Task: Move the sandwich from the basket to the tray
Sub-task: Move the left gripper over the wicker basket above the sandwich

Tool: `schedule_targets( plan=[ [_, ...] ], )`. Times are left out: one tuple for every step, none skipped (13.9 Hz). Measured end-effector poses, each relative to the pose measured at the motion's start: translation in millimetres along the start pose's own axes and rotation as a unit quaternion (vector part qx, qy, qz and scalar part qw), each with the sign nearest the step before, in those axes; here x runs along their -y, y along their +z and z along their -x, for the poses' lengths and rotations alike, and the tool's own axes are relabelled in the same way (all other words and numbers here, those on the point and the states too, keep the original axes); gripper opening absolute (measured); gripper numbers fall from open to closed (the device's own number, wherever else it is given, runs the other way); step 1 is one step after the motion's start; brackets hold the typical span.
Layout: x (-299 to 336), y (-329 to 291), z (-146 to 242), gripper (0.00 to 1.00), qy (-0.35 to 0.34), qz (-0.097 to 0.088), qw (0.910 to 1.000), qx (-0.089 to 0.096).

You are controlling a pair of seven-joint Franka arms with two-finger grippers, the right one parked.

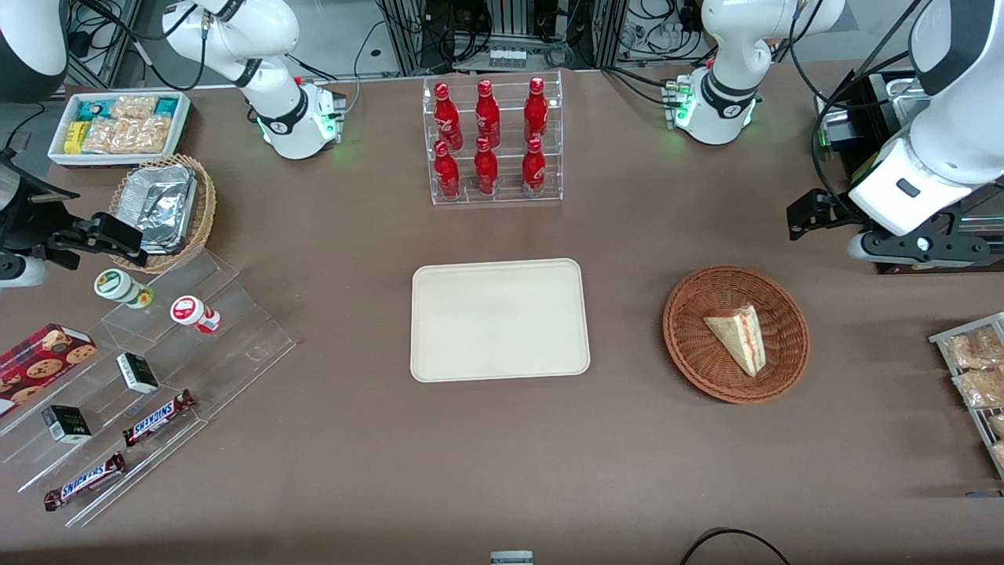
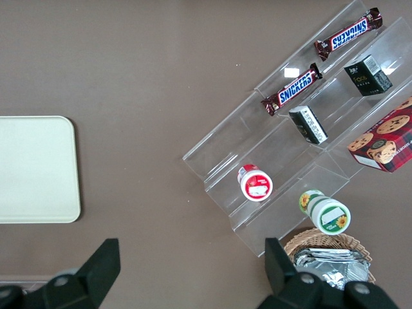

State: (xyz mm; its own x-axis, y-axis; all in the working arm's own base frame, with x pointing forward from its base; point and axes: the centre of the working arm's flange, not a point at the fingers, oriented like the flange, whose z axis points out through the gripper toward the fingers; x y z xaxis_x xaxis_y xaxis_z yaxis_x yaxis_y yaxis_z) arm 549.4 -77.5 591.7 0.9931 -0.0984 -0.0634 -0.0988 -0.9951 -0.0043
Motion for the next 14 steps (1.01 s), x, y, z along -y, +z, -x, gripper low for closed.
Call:
schedule_targets(
  plan=[
    [0,0,-1,1.0,0.0,0.0,1.0,-0.001],
    [0,0,-1,1.0,0.0,0.0,1.0,-0.004],
    [0,1,-2,1.0,0.0,0.0,1.0,-0.004],
    [0,3,-2,1.0,0.0,0.0,1.0,-0.003],
    [0,8,-3,1.0,0.0,0.0,1.0,0.002],
    [0,16,-4,1.0,0.0,0.0,1.0,0.008],
    [0,25,-7,1.0,0.0,0.001,0.9999,0.015],
    [0,34,-11,1.0,0.0,0.001,0.9998,0.021],
    [1,46,-17,1.0,0.0,0.002,0.9997,0.026],
    [1,58,-23,1.0,0.0,0.003,0.9996,0.028],
    [1,72,-28,1.0,0.001,0.004,0.9996,0.027],
    [1,87,-31,1.0,0.001,0.004,0.9997,0.025],
    [0,102,-33,1.0,0.001,0.005,0.9998,0.02],
    [0,117,-34,1.0,0.0,0.005,0.9999,0.016]
  ],
)
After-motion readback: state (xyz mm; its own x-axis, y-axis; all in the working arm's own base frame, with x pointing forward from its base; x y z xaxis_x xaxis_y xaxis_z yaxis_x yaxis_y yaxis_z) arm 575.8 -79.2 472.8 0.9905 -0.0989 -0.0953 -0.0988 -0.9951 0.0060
